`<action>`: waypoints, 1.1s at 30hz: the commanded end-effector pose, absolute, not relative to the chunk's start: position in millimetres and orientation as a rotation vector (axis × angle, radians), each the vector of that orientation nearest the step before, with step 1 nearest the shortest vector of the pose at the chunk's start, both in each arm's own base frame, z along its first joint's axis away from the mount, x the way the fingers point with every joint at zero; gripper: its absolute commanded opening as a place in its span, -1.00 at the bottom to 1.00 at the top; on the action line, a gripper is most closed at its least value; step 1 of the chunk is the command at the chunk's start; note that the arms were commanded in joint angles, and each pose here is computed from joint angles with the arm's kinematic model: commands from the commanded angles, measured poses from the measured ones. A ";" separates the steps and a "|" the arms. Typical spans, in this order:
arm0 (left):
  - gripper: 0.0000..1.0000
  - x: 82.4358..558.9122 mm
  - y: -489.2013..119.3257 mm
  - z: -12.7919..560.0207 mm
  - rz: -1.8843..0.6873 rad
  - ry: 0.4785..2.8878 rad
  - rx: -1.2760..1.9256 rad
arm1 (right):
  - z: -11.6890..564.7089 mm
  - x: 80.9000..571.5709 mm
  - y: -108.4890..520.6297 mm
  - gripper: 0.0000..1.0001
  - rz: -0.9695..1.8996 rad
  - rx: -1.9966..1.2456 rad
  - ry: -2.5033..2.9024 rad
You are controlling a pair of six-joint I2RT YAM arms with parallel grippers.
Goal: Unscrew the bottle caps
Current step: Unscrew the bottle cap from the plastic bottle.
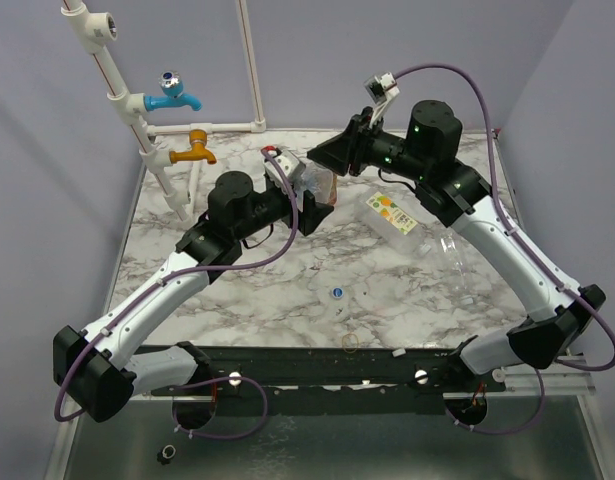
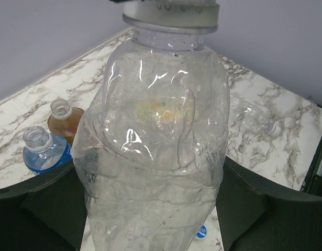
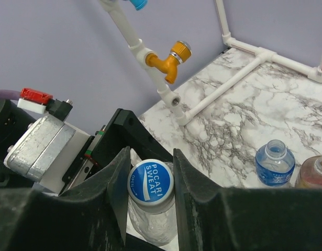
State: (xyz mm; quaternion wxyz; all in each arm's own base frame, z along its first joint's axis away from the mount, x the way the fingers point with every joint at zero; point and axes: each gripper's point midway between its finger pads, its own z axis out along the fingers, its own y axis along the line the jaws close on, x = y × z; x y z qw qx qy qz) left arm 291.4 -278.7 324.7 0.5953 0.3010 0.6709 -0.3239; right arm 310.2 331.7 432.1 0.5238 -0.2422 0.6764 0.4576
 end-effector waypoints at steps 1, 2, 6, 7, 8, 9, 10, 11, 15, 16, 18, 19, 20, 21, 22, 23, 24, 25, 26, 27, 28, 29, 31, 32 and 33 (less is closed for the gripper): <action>-1.00 267.8 -292.6 342.0 -0.912 1.502 0.756 | 470.8 284.0 324.9 -0.83 1.126 -0.657 1.440; -1.00 259.1 -296.2 345.2 -0.964 1.485 0.779 | 476.3 273.1 325.1 -0.88 1.148 -0.705 1.393; -1.00 204.4 -311.3 362.8 -1.236 1.364 0.985 | 493.5 207.2 322.2 -0.93 1.287 -0.990 1.152; -1.00 192.7 -312.3 367.5 -1.291 1.336 1.028 | 495.3 188.5 319.3 -0.95 1.327 -1.068 1.098; -1.00 181.4 -312.7 371.6 -1.341 1.309 1.074 | 496.2 174.1 316.4 -0.95 1.358 -1.129 1.057; -1.00 174.3 -312.5 376.2 -1.374 1.293 1.100 | 496.5 159.4 312.9 -0.95 1.389 -1.198 1.014; -1.00 169.2 -312.1 378.9 -1.398 1.283 1.118 | 496.5 149.5 309.4 -0.95 1.411 -1.245 0.988; -1.00 166.7 -311.8 381.5 -1.410 1.278 1.124 | 496.1 140.6 306.4 -0.95 1.431 -1.284 0.969; -1.00 161.3 -310.9 383.4 -1.433 1.269 1.143 | 493.0 127.3 299.1 -0.95 1.461 -1.348 0.948; -1.00 160.6 -310.9 383.0 -1.436 1.270 1.144 | 492.0 126.7 298.3 -0.95 1.460 -1.350 0.952; -1.00 161.1 -310.5 381.0 -1.430 1.274 1.143 | 492.1 130.1 298.3 -0.93 1.441 -1.340 0.964; -1.00 162.2 -310.2 380.1 -1.422 1.278 1.138 | 490.2 131.9 298.3 -0.89 1.437 -1.329 0.992; -1.00 163.4 -310.0 380.1 -1.411 1.277 1.133 | 491.0 135.6 298.3 -0.80 1.415 -1.303 1.012; -1.00 165.1 -309.8 379.1 -1.401 1.281 1.128 | 491.8 139.6 298.3 -0.69 1.392 -1.277 1.031; -1.00 168.3 -309.9 378.3 -1.381 1.284 1.118 | 494.2 147.5 298.6 -0.31 1.353 -1.233 1.053; -1.00 172.0 -309.9 377.6 -1.362 1.290 1.104 | 497.0 158.3 298.9 0.11 1.310 -1.170 1.086; -1.00 178.2 -310.1 376.3 -1.332 1.300 1.082 | 501.4 174.2 298.6 0.42 1.254 -1.079 1.129; -1.00 184.3 -310.1 374.4 -1.300 1.308 1.065 | 504.7 188.3 297.2 0.60 1.206 -1.000 1.166; -1.00 192.6 -309.5 373.2 -1.258 1.317 1.038 | 508.7 204.2 294.7 0.81 1.155 -0.912 1.203; -1.00 202.8 -309.0 371.0 -1.210 1.334 1.004 | 510.7 218.5 292.7 0.94 1.118 -0.835 1.238; -1.00 212.4 -307.6 369.2 -1.164 1.349 0.970 | 511.3 230.8 291.2 0.99 1.089 -0.774 1.269; -1.00 223.8 -305.6 366.5 -1.109 1.370 0.930 | 510.6 242.2 289.9 0.99 1.070 -0.710 1.306; -1.00 246.5 -300.2 361.8 -1.013 1.423 0.839 | 502.8 255.8 293.9 0.99 1.069 -0.662 1.357; -1.00 257.7 -296.3 358.8 -0.955 1.447 0.801 | 497.7 260.4 297.7 1.00 1.085 -0.649 1.384; -1.00 266.2 -293.1 354.7 -0.909 1.465 0.778 | 490.1 267.0 301.9 0.99 1.091 -0.638 1.420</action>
